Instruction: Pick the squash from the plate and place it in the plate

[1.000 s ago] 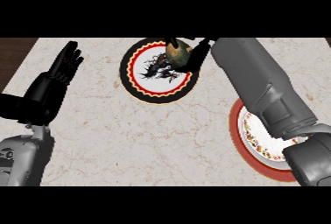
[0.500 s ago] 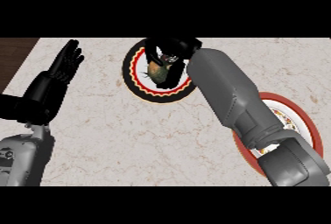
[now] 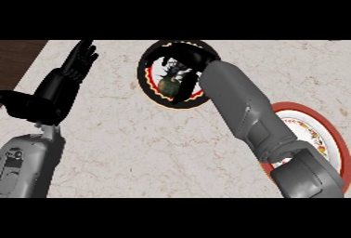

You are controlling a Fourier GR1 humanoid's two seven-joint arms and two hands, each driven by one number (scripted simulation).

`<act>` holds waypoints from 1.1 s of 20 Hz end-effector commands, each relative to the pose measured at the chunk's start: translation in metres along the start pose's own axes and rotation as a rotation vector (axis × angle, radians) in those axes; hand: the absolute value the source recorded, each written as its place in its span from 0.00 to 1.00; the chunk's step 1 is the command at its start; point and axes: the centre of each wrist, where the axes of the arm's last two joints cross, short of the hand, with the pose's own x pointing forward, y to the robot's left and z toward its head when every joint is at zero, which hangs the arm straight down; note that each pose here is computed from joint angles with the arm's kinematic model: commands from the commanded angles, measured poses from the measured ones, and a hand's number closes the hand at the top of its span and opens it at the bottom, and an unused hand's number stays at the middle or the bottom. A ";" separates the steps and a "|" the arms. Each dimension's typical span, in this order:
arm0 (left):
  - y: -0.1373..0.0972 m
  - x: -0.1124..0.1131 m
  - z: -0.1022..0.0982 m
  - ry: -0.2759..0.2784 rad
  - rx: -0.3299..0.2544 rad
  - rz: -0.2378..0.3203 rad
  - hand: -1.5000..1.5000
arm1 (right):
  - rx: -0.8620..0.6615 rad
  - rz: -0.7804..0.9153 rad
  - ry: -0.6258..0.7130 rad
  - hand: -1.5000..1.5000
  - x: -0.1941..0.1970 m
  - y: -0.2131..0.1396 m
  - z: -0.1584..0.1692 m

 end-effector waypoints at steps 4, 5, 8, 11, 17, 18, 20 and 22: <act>0.002 0.001 -0.005 0.002 -0.020 0.007 0.50 | -0.149 -0.222 -0.078 0.00 0.005 -0.007 -0.002; -0.019 -0.006 0.003 0.008 -0.017 0.017 0.50 | -0.173 -0.259 -0.073 0.00 0.006 -0.008 -0.003; 0.001 -0.005 -0.001 0.014 0.017 -0.018 0.50 | -0.152 -0.383 -0.101 0.00 0.011 -0.013 -0.006; 0.003 -0.007 0.006 0.010 0.032 -0.008 0.50 | -0.191 -0.444 -0.103 0.00 0.006 -0.014 -0.001; 0.001 0.002 0.003 0.010 0.023 -0.008 0.50 | -0.290 -0.518 -0.070 0.00 -0.011 -0.070 0.037; 0.005 -0.001 0.005 0.000 0.024 0.001 0.50 | -0.309 -0.524 -0.054 0.00 -0.018 -0.064 0.041; 0.001 0.009 0.000 -0.001 0.028 0.006 0.50 | -0.306 -0.549 -0.048 0.00 -0.028 -0.077 0.058; 0.001 -0.002 0.006 0.006 0.042 0.000 0.50 | -0.342 -0.547 -0.075 0.00 -0.033 -0.084 0.069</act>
